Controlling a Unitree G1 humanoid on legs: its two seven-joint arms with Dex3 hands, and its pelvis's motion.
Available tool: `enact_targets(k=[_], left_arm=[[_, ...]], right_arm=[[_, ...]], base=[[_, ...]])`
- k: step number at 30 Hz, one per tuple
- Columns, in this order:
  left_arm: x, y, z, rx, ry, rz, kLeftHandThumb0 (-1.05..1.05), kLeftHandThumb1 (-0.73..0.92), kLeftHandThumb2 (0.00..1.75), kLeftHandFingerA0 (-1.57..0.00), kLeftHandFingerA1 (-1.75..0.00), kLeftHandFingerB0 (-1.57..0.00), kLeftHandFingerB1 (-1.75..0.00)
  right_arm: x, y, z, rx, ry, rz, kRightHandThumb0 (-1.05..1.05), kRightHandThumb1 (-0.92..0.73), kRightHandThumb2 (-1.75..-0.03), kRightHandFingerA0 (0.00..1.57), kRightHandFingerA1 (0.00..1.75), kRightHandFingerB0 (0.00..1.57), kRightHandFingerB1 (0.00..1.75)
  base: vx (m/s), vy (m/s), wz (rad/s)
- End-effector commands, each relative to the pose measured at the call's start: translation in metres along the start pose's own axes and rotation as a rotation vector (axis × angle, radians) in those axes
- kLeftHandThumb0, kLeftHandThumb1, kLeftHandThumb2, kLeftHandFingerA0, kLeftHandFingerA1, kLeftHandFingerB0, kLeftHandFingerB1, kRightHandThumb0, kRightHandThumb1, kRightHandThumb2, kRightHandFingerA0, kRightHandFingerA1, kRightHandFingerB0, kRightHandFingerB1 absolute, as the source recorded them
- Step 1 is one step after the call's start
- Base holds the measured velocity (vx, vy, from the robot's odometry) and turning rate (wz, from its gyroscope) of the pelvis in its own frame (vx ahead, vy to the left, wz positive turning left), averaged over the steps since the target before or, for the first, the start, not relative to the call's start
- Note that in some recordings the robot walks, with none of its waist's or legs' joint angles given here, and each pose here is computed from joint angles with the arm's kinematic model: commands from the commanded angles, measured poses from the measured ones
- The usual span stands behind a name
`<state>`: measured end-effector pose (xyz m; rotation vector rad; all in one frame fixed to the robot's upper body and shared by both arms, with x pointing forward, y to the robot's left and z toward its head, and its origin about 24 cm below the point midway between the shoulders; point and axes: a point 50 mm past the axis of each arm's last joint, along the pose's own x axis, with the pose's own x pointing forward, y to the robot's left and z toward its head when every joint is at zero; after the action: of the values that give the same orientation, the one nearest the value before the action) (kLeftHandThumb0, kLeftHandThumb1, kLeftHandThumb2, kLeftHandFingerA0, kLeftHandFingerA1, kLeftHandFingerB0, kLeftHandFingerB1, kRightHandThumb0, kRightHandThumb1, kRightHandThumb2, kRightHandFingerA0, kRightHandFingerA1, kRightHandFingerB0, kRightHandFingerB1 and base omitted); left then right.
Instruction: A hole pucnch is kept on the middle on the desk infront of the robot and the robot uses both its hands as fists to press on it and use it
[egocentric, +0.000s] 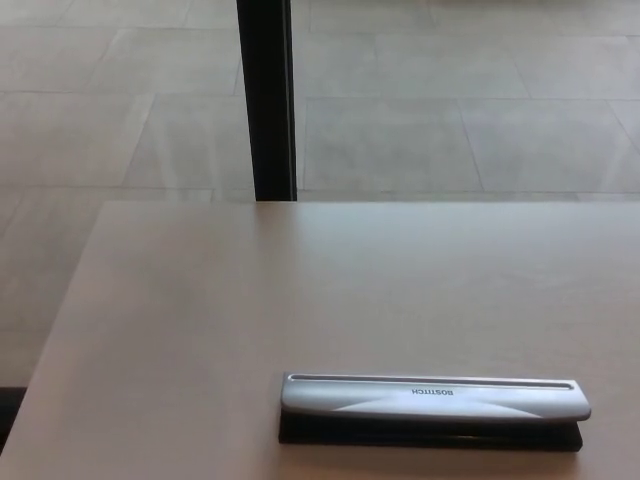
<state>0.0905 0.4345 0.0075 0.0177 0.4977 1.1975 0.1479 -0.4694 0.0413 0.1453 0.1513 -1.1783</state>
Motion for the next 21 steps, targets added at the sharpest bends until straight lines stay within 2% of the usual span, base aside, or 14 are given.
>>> enact_targets(k=[1, 3, 5, 7, 9, 10, 11, 12, 13, 14, 17, 18, 20, 21], left_arm=[[-0.017, -0.035, 0.135, -0.576, -0.306, -0.039, -0.63, 0.39, 1.05, -1.08, -1.71, -0.95, -1.36], [-0.045, -0.062, 0.178, -0.593, -0.463, -0.119, -0.69, 0.33, 0.91, -1.24, -1.44, -1.15, -0.93], [-0.052, -0.067, 0.186, -0.619, -0.506, -0.155, -0.69, 0.33, 0.91, -1.24, -1.44, -1.15, -0.93], [-0.081, -0.084, 0.208, -0.685, -0.603, -0.319, -0.45, 0.2, 1.12, -1.17, -1.55, -1.07, -1.09], [-0.097, -0.093, 0.216, -0.72, -0.618, -0.367, -0.33, 0.3, 1.12, -1.08, -1.58, -1.03, -1.16], [-0.115, -0.107, 0.223, -0.768, -0.646, -0.468, -0.11, 0.45, 1.16, -0.96, -1.75, -0.84, -1.35], [-0.139, -0.125, 0.228, -0.8, -0.669, -0.572, 0.0, 0.57, 1.33, -0.97, -1.75, -0.74, -1.36], [-0.16, -0.138, 0.229, -0.82, -0.682, -0.648, 0.0, 0.57, 1.33, -0.97, -1.75, -0.74, -1.36], [-0.186, -0.158, 0.224, -0.805, -0.727, -0.722, -0.22, 0.68, 1.1, -1.24, -1.53, -0.71, -1.08], [-0.196, -0.165, 0.22, -0.818, -0.739, -0.784, -0.15, 0.75, 0.97, -1.0, -1.75, -0.6, -1.26], [-0.221, -0.181, 0.209, -0.798, -0.728, -0.883, -0.26, 0.68, 0.99, -1.06, -1.75, -0.73, -1.15], [-0.234, -0.188, 0.202, -0.766, -0.718, -0.931, -0.28, 0.71, 0.97, -1.01, -1.75, -0.72, -1.25], [-0.25, -0.196, 0.193, -0.755, -0.68, -0.994, -0.28, 0.7, 0.97, -1.01, -1.75, -0.69, -1.22], [-0.267, -0.21, 0.177, -0.697, -0.627, -1.104, -0.21, 0.74, 1.02, -0.94, -1.75, -0.49, -1.46]], right_arm=[[-0.002, 0.045, 0.113, 0.405, -0.334, 0.121, -0.38, -0.49, -1.02, 1.12, 1.75, 0.99, 1.17], [-0.023, 0.07, 0.138, 0.454, -0.48, 0.257, -0.53, -0.38, -1.1, 1.4, 1.43, 1.04, 1.08], [-0.028, 0.075, 0.142, 0.467, -0.502, 0.287, -0.53, -0.38, -1.1, 1.4, 1.43, 1.04, 1.08], [-0.049, 0.094, 0.154, 0.495, -0.558, 0.416, -0.58, -0.39, -0.95, 1.21, 1.63, 1.09, 0.93], [-0.062, 0.103, 0.159, 0.495, -0.579, 0.464, -0.57, -0.4, -1.03, 1.44, 1.42, 1.04, 0.94], [-0.079, 0.115, 0.166, 0.518, -0.59, 0.539, -0.59, -0.44, -0.81, 1.24, 1.56, 1.11, 0.78], [-0.101, 0.132, 0.169, 0.522, -0.603, 0.631, -0.41, -0.35, -1.08, 1.21, 1.62, 1.02, 1.01], [-0.12, 0.145, 0.169, 0.518, -0.615, 0.706, -0.41, -0.35, -1.08, 1.21, 1.62, 1.02, 1.01], [-0.144, 0.16, 0.161, 0.493, -0.577, 0.819, -0.31, -0.39, -1.17, 1.09, 1.75, 0.93, 1.15], [-0.152, 0.167, 0.155, 0.485, -0.562, 0.86, -0.28, -0.44, -1.16, 1.06, 1.75, 0.89, 1.17], [-0.168, 0.178, 0.137, 0.483, -0.515, 0.959, -0.26, -0.51, -1.06, 1.24, 1.62, 0.88, 1.13], [-0.177, 0.183, 0.128, 0.472, -0.497, 0.991, -0.22, -0.63, -1.02, 1.0, 1.75, 0.76, 1.19], [-0.189, 0.188, 0.117, 0.432, -0.459, 0.994, -0.25, -0.65, -0.97, 1.03, 1.75, 0.74, 1.15], [-0.204, 0.195, 0.097, 0.42, -0.385, 1.037, -0.33, -0.61, -1.08, 1.24, 1.38, 0.77, 0.99]], base=[[0.0, 0.0, 0.0], [0.0, 0.0, 0.0], [0.0, 0.0, 0.0], [0.0, 0.0, 0.0], [0.0, 0.0, 0.0], [0.0, 0.0, 0.0], [0.0, 0.0, 0.0], [0.0, 0.0, 0.0], [0.0, 0.0, 0.0], [0.0, 0.0, 0.0], [0.0, 0.0, 0.0], [0.0, 0.0, 0.0], [0.0, 0.0, 0.0], [0.0, 0.0, 0.0]])
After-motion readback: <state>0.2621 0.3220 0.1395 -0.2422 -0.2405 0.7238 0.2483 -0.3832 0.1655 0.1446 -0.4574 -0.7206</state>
